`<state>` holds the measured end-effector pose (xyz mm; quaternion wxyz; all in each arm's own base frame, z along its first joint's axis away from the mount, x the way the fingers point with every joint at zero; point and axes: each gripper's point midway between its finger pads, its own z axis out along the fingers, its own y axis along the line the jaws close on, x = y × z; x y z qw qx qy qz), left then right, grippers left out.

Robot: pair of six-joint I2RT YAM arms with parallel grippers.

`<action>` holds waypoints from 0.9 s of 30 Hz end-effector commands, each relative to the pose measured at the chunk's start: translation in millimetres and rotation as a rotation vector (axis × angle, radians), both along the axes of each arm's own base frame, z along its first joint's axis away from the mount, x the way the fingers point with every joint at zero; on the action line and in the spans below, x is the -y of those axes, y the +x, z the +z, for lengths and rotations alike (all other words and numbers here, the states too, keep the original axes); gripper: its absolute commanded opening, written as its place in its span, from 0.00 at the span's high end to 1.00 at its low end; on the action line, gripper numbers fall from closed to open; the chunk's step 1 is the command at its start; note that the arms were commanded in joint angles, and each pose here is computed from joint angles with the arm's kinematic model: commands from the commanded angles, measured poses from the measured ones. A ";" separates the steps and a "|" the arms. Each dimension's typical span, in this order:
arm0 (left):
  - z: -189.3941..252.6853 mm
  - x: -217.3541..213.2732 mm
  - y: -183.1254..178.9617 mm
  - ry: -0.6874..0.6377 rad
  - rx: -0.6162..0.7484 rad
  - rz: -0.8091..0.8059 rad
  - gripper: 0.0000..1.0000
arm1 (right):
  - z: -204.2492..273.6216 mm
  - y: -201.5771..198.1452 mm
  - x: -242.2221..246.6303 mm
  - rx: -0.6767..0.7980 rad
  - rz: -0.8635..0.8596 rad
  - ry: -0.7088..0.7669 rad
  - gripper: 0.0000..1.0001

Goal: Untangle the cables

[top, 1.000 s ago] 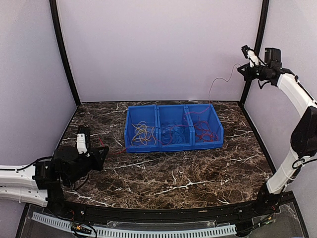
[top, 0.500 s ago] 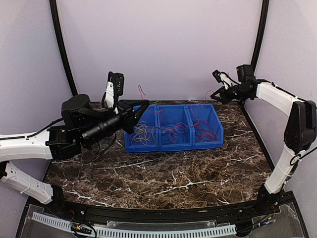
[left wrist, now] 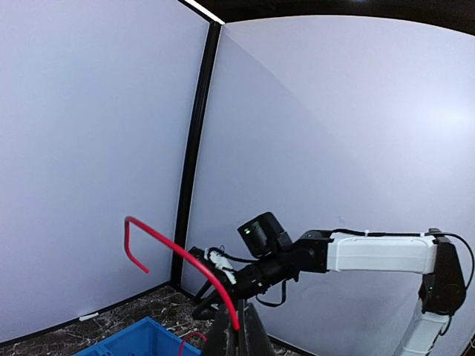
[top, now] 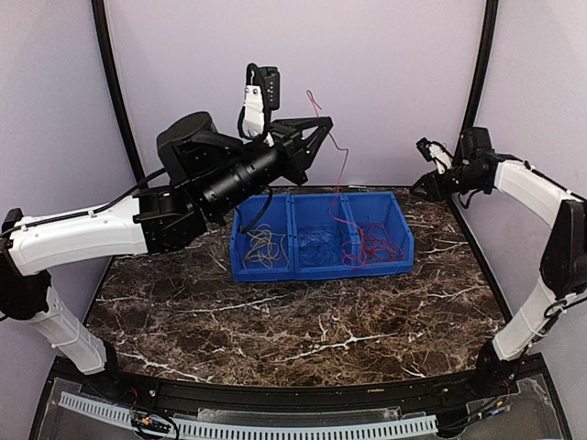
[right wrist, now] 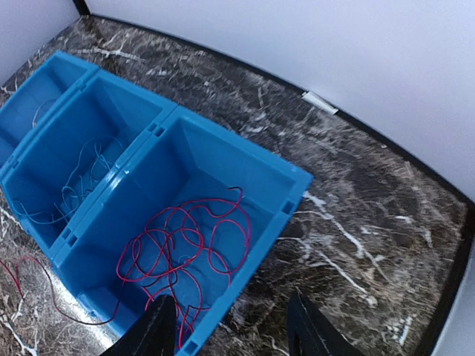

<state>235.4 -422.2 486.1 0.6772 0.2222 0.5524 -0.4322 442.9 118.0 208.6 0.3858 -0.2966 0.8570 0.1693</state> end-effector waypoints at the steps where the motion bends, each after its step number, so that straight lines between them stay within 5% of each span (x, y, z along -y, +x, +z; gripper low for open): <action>1: 8.1 12.6 13.3 -0.016 0.007 0.027 1.00 | 45.0 -29.9 34.9 0.094 -0.074 0.039 0.47; 10: 22.3 67.0 50.3 -0.033 -0.014 -0.067 1.00 | 27.5 -73.4 71.2 0.200 -0.179 0.085 0.43; 15: 9.0 93.3 102.0 -0.057 -0.039 -0.116 1.00 | 19.5 -70.5 94.4 0.204 -0.235 0.082 0.43; 23: 45.9 83.6 162.7 -0.207 0.135 -0.147 1.00 | 24.0 -75.2 89.4 0.217 -0.209 0.132 0.43; 27: -3.5 99.1 175.4 -0.155 0.015 -0.235 1.00 | 19.4 -74.6 87.7 0.196 -0.196 0.142 0.44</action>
